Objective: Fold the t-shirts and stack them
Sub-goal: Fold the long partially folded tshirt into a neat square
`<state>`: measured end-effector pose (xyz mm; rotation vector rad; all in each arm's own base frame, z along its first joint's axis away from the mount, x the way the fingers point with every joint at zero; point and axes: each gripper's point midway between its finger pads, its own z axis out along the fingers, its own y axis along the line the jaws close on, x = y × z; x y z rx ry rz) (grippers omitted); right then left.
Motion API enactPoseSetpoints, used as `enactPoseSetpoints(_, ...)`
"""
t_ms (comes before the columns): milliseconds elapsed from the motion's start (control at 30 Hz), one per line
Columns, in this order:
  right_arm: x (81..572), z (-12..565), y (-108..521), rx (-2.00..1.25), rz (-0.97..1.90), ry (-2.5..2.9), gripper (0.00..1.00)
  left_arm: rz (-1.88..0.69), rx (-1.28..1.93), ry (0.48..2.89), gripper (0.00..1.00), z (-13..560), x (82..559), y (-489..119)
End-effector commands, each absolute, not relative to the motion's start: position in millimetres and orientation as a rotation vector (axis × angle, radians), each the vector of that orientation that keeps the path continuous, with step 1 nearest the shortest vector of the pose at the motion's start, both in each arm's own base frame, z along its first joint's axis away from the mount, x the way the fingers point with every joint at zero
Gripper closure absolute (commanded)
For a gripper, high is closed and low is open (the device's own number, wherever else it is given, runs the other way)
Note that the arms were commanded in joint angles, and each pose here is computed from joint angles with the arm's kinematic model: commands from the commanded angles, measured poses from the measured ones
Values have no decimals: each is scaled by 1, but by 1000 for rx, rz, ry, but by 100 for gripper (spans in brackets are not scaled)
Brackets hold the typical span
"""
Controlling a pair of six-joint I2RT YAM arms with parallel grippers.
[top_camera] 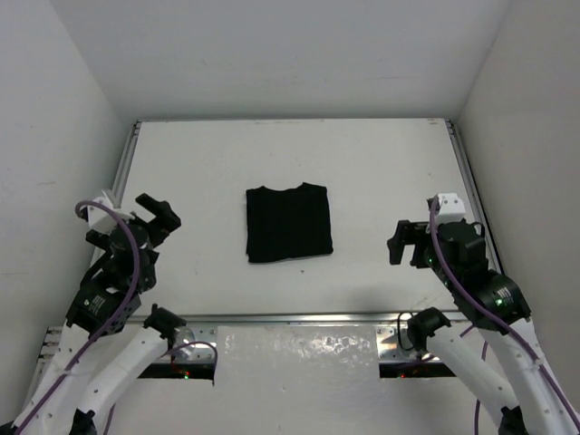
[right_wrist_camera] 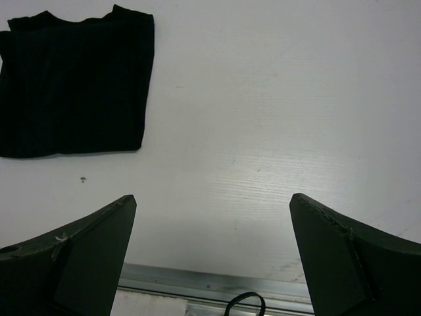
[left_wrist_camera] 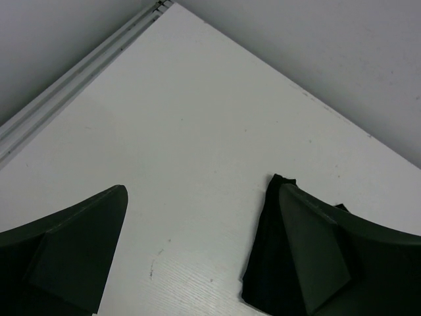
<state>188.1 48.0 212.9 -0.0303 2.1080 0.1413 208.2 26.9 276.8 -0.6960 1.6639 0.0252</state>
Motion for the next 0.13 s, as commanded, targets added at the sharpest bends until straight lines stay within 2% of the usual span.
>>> enactPoseSetpoints(0, 197, 219, 48, -4, 138, 2077, 1, 19, -684, 1657, 0, 281, 214, 24)
enactPoseSetpoints(100, 198, 219, 50, -10, 146, 2082, 1, 11, -680, 1654, 0, 281, 214, 24)
